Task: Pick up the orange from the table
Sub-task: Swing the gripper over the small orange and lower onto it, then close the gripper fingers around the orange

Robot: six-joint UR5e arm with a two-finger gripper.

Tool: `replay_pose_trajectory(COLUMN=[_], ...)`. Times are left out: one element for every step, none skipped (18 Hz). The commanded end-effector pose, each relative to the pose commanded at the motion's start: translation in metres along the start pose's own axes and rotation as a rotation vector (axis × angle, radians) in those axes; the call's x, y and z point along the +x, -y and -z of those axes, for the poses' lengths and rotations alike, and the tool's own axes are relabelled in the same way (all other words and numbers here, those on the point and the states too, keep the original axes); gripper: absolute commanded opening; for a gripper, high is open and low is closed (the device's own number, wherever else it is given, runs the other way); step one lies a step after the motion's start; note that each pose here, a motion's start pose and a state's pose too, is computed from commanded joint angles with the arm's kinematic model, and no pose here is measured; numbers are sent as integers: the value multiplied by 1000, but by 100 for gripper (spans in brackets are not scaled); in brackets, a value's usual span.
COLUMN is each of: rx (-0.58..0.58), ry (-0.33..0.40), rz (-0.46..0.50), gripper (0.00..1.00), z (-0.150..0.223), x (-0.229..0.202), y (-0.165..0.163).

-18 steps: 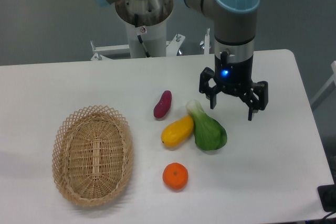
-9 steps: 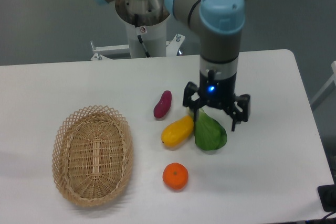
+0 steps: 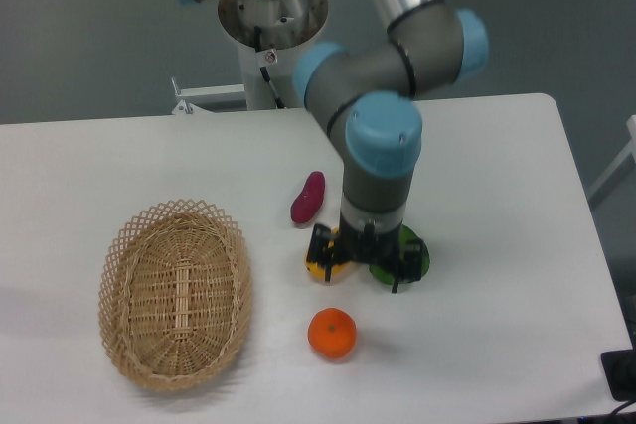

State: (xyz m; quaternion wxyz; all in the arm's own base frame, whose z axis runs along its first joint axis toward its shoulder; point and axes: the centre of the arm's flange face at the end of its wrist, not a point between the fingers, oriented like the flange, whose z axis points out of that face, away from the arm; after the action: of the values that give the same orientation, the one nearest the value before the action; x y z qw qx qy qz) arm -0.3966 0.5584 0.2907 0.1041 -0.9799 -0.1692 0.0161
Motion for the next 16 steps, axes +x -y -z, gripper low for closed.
replay_pose_trajectory(rx=[-2,-11,-5,27,41,36,21,15,9,8,0,-6,-10,-14,-14,-16], ry=[0,-6,-4,13,19,17,11,7,3,1,-4,-5,-7,-9,-9,-10], rz=[-3,-12,-22,-29,-32,-36,-42,-42,-45,-45,-48,-49,-52,-53,-51,-51], gripper=[100,100,100,100,100,100,100,100,100,100,100,100,100,100,100,100], z=[-2,-13,-19,-25,-24,-30,-40,-46,-49,-50,-56,-60,-64,-68,-70,-73], x=[1,5,9,8,9,16,21,23,28,28,31,31,31,31,29,29], y=[0,-1,1,5,7,8,5,2,1,1,1,1,1,1,3,4])
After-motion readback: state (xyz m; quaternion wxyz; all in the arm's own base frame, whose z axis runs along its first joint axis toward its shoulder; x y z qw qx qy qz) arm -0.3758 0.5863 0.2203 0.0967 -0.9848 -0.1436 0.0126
